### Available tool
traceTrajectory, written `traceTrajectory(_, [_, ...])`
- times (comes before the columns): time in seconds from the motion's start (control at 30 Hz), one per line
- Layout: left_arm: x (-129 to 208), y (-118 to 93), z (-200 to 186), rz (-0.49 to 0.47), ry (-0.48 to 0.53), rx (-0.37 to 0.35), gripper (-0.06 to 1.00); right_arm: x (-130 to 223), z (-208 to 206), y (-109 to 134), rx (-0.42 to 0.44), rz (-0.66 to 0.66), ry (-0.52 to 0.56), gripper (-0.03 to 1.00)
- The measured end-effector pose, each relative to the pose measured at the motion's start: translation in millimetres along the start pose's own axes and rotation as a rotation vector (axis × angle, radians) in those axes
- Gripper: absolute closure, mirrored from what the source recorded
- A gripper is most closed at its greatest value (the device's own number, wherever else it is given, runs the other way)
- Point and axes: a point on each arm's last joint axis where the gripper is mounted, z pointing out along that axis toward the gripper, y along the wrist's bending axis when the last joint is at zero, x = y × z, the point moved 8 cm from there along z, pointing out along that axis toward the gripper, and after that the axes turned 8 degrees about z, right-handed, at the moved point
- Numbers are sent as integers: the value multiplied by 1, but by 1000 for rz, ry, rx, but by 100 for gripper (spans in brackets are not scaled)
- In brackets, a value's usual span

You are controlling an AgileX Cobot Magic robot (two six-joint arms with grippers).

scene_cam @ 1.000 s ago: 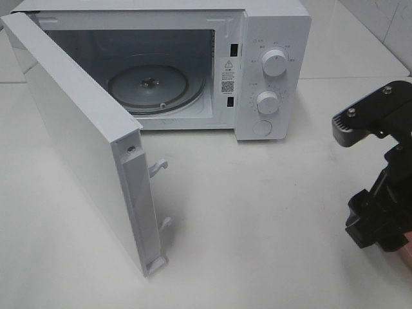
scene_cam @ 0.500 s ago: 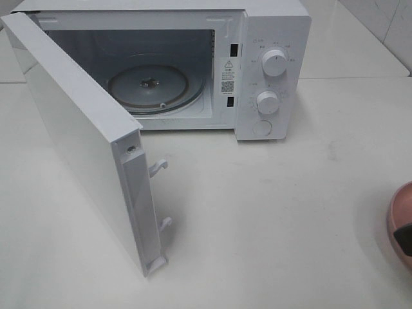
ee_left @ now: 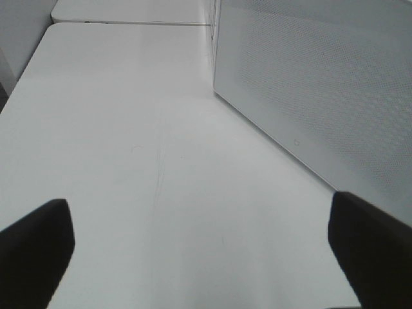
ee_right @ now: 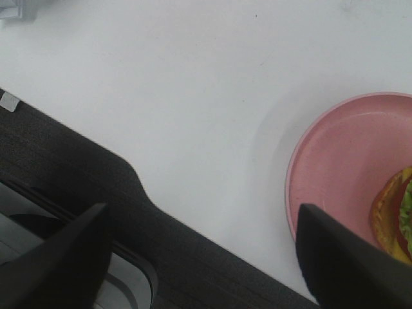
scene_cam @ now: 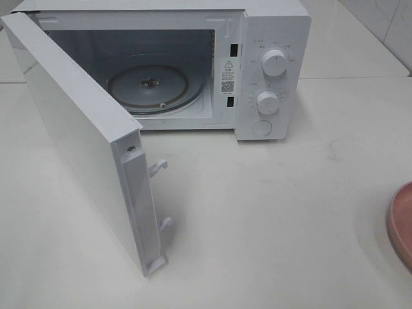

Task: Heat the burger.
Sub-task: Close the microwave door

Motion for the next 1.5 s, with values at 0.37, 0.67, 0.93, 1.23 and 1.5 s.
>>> traceTrajectory(0.37, [0,0,0,0,0,0,-5,9,-13,-8,-10,87,-153,21])
traceTrajectory(0.67, [0,0,0,0,0,0,-5,17,-34,-19,53,194,-351,21])
traceTrajectory(0.93, [0,0,0,0,0,0,-5,23,-47,-25,118,270,-474,21])
traceTrajectory(1.23, [0,0,0,0,0,0,-5,23,-48,-26,139,290,-477,21])
traceTrajectory(1.5, [0,0,0,0,0,0,-5,23,-48,-26,139,290,-477,21])
